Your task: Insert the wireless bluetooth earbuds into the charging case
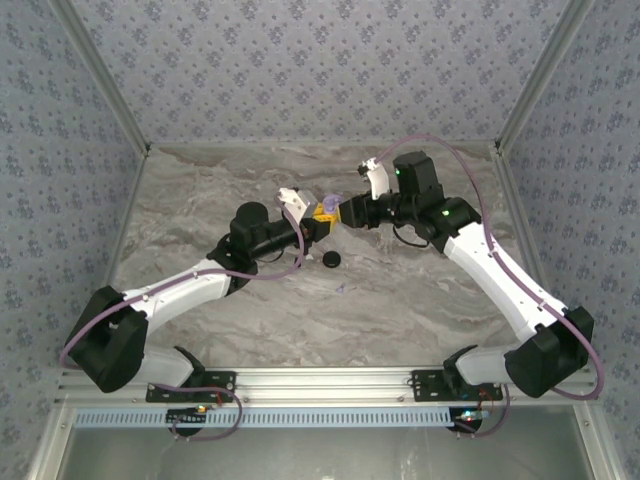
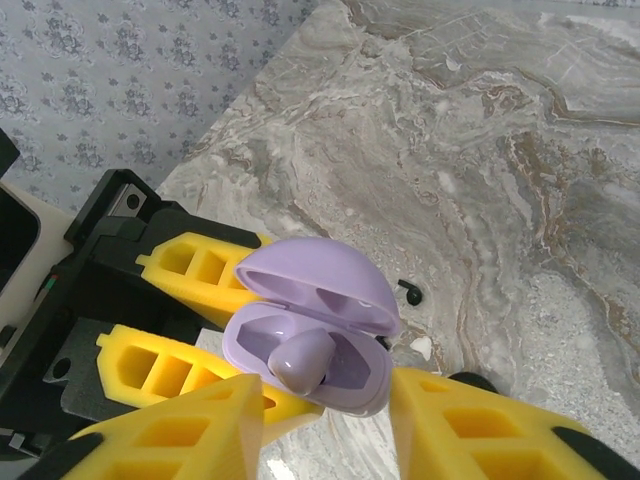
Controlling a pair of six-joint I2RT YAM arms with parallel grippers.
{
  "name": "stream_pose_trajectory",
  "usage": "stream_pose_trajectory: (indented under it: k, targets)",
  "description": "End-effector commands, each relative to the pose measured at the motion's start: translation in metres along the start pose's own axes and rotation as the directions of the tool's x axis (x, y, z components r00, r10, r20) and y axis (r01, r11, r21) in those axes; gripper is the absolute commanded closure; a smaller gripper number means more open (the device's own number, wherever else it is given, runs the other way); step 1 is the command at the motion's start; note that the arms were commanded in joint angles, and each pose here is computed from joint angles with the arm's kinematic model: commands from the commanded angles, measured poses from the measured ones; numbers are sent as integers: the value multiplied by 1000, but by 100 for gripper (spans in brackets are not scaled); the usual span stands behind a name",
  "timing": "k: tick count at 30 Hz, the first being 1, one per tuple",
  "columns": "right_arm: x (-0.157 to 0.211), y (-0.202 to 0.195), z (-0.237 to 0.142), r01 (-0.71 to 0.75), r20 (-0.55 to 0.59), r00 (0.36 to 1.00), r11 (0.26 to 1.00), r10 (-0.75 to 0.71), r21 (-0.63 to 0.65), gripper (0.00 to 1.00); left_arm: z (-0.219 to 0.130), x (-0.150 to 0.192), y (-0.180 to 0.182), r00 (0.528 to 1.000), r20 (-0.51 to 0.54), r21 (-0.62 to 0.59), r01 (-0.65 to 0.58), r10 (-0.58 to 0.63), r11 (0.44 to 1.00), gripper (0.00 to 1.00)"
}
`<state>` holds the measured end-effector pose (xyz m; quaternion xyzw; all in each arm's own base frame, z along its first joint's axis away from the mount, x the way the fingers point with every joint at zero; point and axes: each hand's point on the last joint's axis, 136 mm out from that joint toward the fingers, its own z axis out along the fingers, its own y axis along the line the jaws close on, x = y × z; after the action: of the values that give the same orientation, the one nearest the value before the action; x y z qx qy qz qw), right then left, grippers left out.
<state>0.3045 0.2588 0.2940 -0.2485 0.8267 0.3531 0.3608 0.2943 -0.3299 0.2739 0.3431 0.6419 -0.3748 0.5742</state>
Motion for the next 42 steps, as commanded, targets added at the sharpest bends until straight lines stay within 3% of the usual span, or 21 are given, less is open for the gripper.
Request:
stream_pose_trajectory:
  k: [1,14,27,37,42]
  targets:
    - [-9,6,-10,31,18,999,999,-31,13,64,-3,-20,-6,999,47,12,-8,7,1000,85]
    - [-8,-3,-6,24,2,1000,998,-24,54,73,-7,-24,-19,998,64,82,-16,10,996,86]
    - [-2,7,2,53,-49,997,999,-52,12,70,-4,-20,-23,999,42,111,-15,10,994,86]
    - [-3,-16,-9,54,-32,998,983,-49,178,65,-2,-3,2,999,-41,-33,30,-31,999,85]
    - [14,-33,-18,36,-66,998,963,-18,268,63,-8,10,12,994,-94,-93,40,-49,995,85]
